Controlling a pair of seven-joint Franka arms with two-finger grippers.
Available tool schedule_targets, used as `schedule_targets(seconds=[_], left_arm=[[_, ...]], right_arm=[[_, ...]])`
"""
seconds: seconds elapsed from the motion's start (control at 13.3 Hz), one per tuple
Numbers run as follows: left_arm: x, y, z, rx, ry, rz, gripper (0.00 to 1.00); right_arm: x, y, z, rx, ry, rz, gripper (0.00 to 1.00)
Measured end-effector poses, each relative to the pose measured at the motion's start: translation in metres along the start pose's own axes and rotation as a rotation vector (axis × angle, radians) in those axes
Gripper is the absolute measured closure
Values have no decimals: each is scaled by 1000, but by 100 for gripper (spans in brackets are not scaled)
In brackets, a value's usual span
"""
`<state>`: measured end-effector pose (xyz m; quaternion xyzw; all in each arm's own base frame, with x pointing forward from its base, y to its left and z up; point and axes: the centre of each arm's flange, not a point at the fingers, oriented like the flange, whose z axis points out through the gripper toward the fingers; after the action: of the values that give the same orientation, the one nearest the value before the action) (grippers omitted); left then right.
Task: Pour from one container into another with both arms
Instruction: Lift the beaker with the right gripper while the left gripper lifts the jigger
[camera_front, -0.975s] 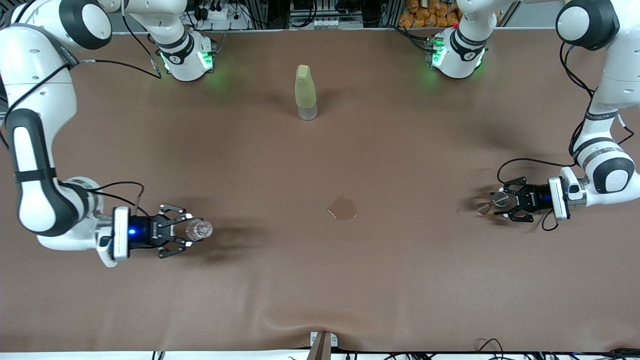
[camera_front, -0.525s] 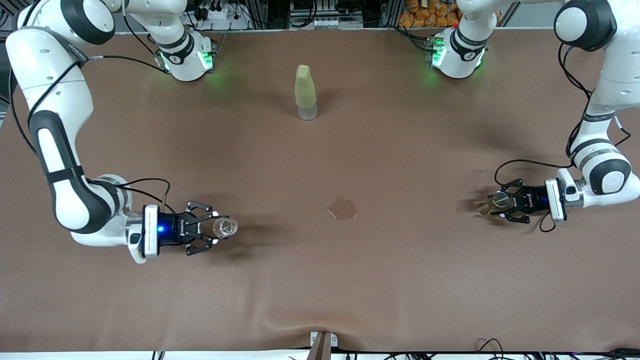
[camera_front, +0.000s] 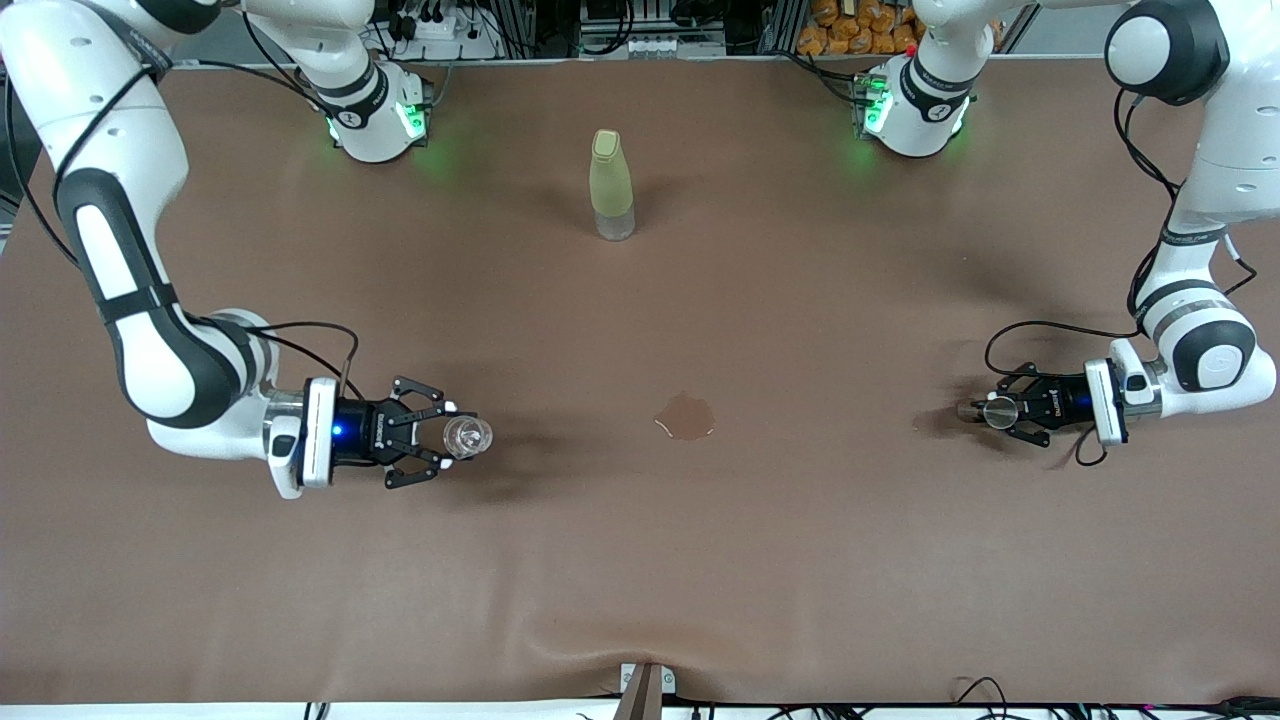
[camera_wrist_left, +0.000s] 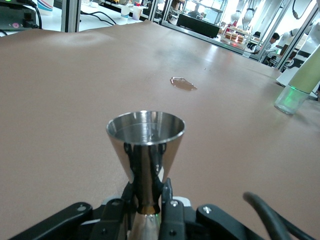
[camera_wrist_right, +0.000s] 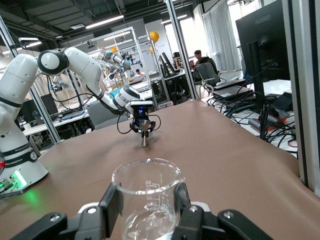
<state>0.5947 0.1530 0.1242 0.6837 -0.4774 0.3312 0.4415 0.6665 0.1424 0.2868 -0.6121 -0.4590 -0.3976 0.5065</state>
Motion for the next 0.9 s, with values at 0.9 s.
schedule_targets(seconds=[0.9], left_arm=[[199, -17, 186, -107, 83, 294, 79]], right_arm=[[-1, -75, -20, 18, -77, 2, 50]])
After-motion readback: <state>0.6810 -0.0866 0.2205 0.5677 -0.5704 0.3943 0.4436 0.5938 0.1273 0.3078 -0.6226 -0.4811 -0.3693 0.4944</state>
